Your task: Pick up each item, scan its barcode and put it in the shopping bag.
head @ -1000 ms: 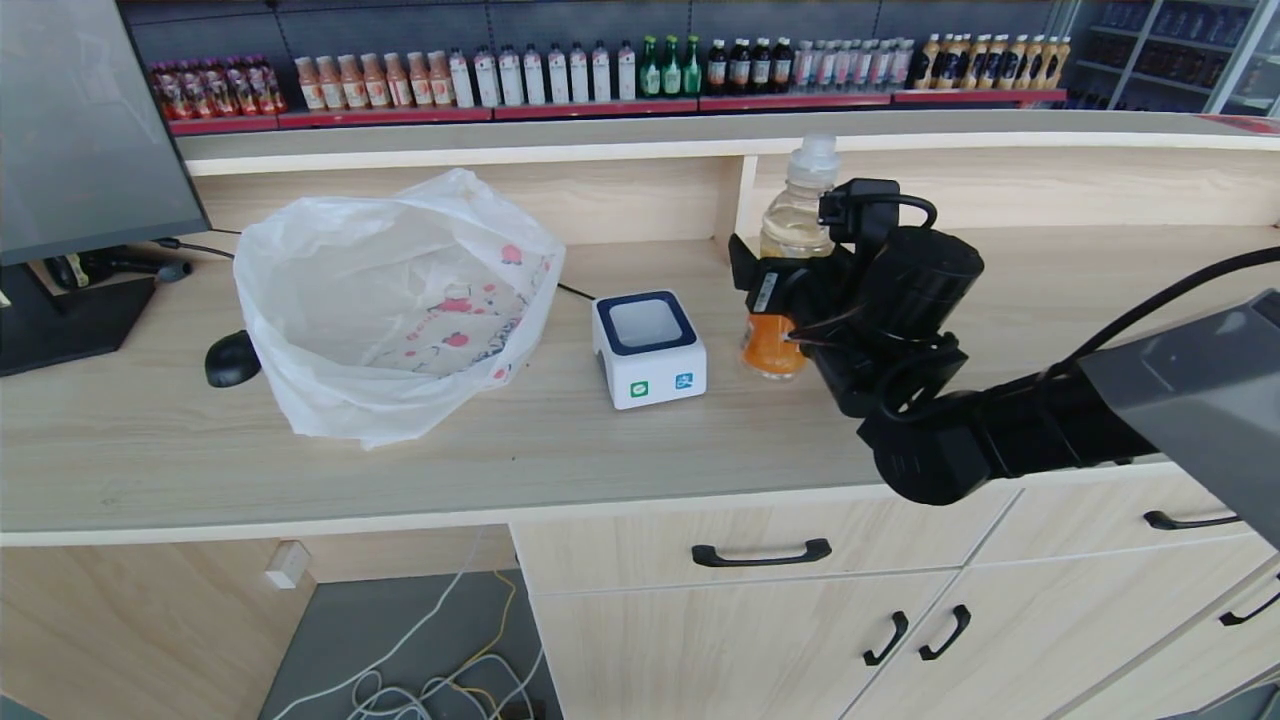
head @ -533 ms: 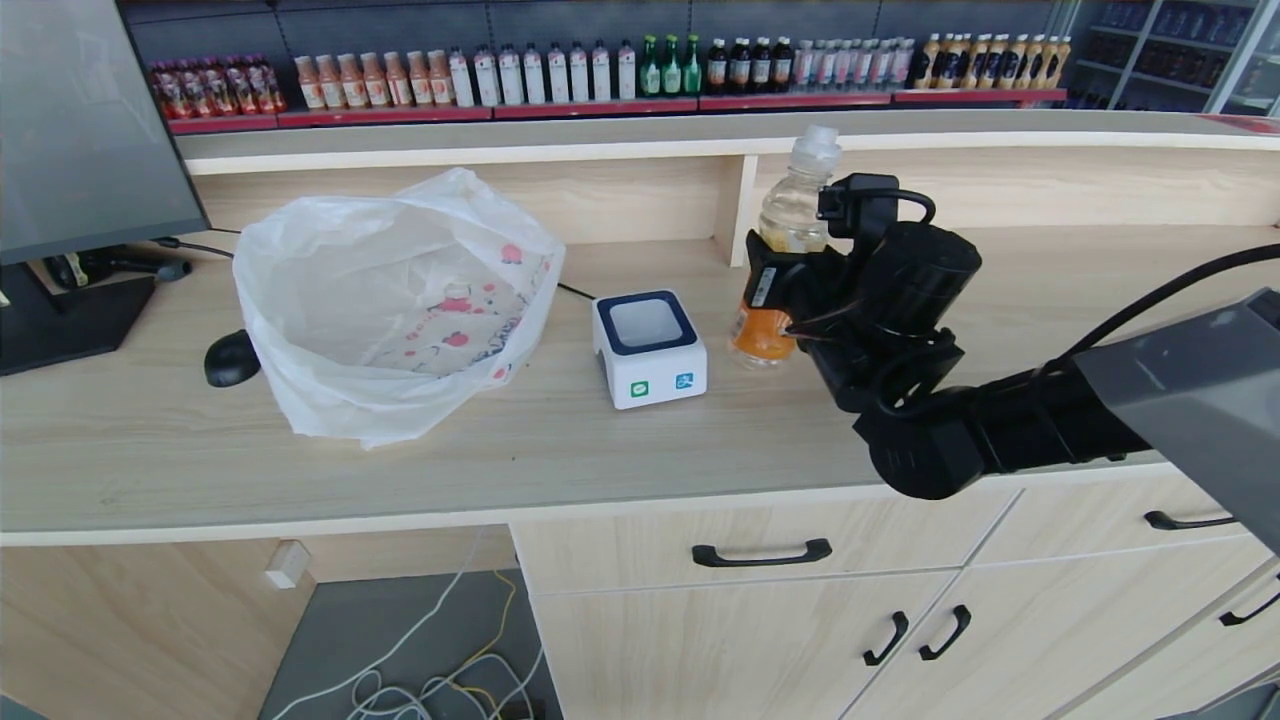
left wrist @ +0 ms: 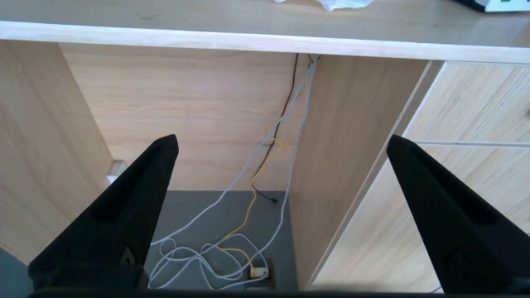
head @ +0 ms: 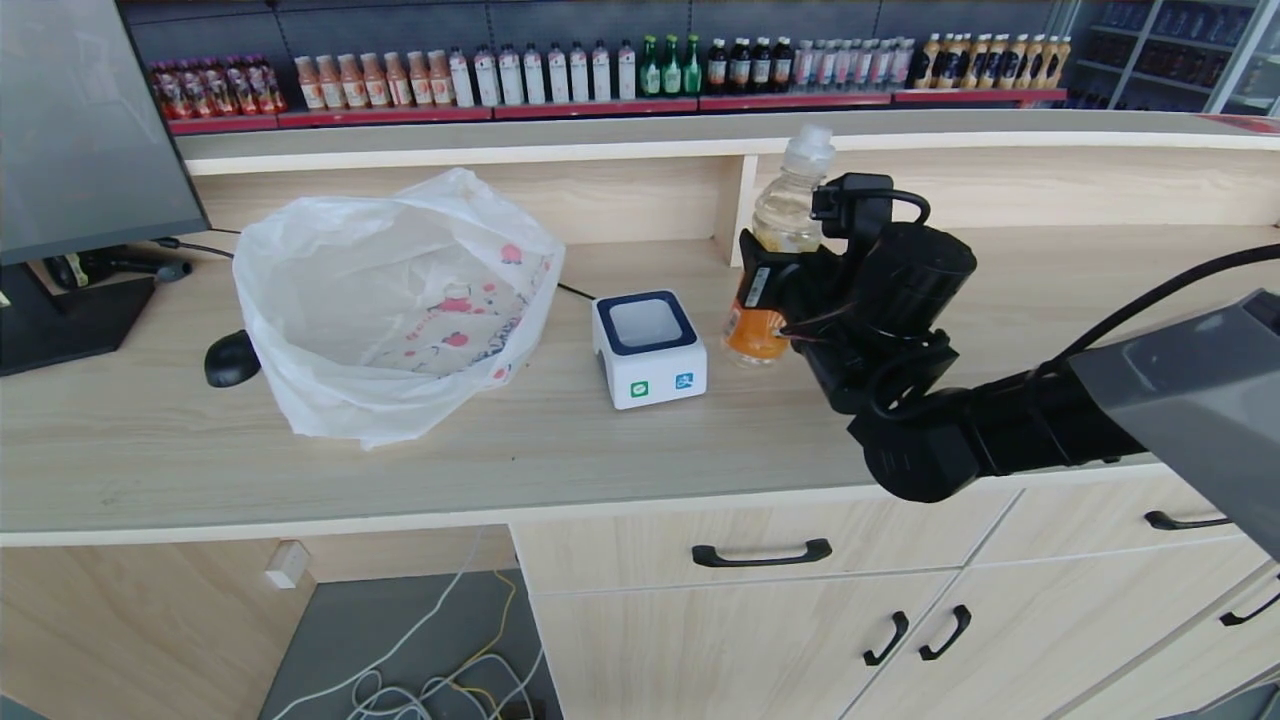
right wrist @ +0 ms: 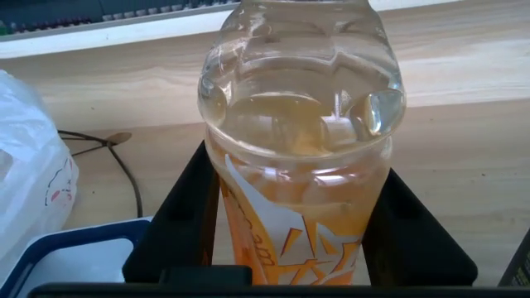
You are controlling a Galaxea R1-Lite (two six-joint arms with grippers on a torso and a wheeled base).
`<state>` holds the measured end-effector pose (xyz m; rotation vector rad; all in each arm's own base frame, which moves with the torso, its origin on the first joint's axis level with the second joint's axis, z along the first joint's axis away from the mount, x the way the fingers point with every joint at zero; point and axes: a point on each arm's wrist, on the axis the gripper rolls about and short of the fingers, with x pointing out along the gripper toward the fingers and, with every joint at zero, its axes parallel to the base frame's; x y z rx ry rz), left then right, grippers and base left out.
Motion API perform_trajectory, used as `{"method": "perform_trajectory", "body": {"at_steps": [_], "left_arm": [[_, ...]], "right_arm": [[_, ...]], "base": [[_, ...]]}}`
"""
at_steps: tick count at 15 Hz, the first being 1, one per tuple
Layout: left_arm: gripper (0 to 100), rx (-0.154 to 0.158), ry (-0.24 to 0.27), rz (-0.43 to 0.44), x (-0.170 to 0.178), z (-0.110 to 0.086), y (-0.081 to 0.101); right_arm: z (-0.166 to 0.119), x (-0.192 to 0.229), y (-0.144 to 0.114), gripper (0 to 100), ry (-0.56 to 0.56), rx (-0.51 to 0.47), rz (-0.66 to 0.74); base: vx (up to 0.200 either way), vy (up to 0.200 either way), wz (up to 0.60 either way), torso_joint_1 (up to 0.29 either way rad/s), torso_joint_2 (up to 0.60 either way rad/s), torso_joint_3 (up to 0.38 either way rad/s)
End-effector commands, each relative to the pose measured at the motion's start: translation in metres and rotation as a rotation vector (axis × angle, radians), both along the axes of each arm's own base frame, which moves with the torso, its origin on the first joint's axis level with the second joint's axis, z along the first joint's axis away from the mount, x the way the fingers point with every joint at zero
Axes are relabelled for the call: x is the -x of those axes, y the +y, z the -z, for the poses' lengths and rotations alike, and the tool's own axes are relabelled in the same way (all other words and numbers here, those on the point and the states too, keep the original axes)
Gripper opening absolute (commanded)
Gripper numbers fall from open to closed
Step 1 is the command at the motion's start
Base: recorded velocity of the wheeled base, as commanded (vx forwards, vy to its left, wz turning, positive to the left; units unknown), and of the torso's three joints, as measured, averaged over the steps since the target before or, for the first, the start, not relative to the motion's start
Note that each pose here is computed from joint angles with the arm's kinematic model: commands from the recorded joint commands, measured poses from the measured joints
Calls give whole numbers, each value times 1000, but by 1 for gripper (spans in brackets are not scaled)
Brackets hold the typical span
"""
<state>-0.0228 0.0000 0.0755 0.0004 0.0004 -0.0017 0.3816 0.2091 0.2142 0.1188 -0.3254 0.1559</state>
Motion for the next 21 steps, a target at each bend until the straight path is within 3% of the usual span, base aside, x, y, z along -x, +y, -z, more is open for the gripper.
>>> {"method": "perform_trajectory", "body": {"at_steps": [1,8,11,14,17,21], "left_arm": [[100,0,0,0,0,0,0],[100,-1,0,0,0,0,0],[100,0,0,0,0,0,0],[100,-1,0,0,0,0,0],[100,0,0,0,0,0,0],[100,0,0,0,0,0,0]], "right_arm": [[-4,3,0,0,-8,-2,-3],[-19,13,-3,0,-33,-17,-8],[-38,31,-5,0,-61,-34,-28],[-95,81,-7,0,-108,-67,-98],[-130,123,-12,0,-124,-81,-158],[-139,159,-23,0,-111,-73,-203]], "base": [[0,0,0,0,0,0],[0,0,0,0,0,0],[0,0,0,0,0,0],[0,0,0,0,0,0],[0,0,0,0,0,0],[0,0,0,0,0,0]]}}
